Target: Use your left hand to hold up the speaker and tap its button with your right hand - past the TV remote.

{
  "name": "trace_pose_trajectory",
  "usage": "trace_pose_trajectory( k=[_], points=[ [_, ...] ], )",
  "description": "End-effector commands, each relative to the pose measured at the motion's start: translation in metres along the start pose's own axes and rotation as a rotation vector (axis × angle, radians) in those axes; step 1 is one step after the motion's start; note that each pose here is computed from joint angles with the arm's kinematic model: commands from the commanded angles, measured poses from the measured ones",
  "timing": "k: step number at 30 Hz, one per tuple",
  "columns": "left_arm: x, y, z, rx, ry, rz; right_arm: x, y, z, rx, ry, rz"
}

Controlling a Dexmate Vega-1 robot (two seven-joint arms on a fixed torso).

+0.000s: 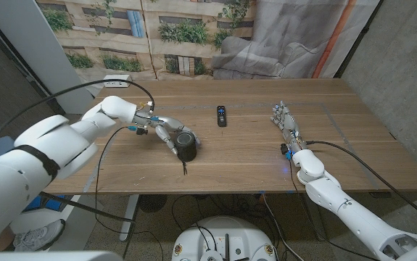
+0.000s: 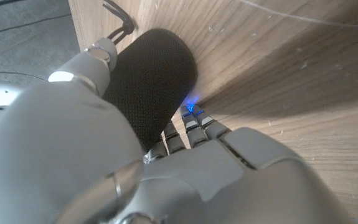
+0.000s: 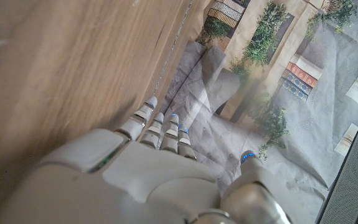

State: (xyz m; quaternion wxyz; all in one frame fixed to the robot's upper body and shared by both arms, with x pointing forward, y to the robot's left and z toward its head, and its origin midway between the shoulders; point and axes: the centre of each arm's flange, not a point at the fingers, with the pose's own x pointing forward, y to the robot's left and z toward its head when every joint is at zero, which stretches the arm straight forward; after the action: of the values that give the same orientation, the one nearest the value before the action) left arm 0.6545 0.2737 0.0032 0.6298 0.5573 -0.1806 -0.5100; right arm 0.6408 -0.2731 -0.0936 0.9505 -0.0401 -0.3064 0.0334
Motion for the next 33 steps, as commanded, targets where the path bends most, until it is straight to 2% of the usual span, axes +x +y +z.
trace_pose_trajectory(
  k=[1,7,10,21,28,33],
  points=[
    [0.015,-0.005,-0.003,-0.054,-0.039,0.142,0.003,-0.003,-0.003,0.004,0.008,0.005],
    [0.021,-0.004,-0.001,-0.065,-0.066,0.181,0.003,-0.006,-0.006,0.011,0.011,0.006],
    [0.021,-0.004,0.001,-0.070,-0.086,0.216,0.002,-0.007,-0.007,0.018,0.013,0.004],
    [0.023,-0.005,0.003,-0.084,-0.122,0.268,0.001,-0.010,-0.009,0.024,0.014,0.014],
    [0.019,0.005,0.013,-0.068,-0.167,0.258,0.002,-0.011,-0.004,0.028,0.005,0.025],
    [0.017,0.015,0.022,-0.067,-0.190,0.267,-0.001,-0.012,0.005,0.022,-0.008,0.033]
  ],
)
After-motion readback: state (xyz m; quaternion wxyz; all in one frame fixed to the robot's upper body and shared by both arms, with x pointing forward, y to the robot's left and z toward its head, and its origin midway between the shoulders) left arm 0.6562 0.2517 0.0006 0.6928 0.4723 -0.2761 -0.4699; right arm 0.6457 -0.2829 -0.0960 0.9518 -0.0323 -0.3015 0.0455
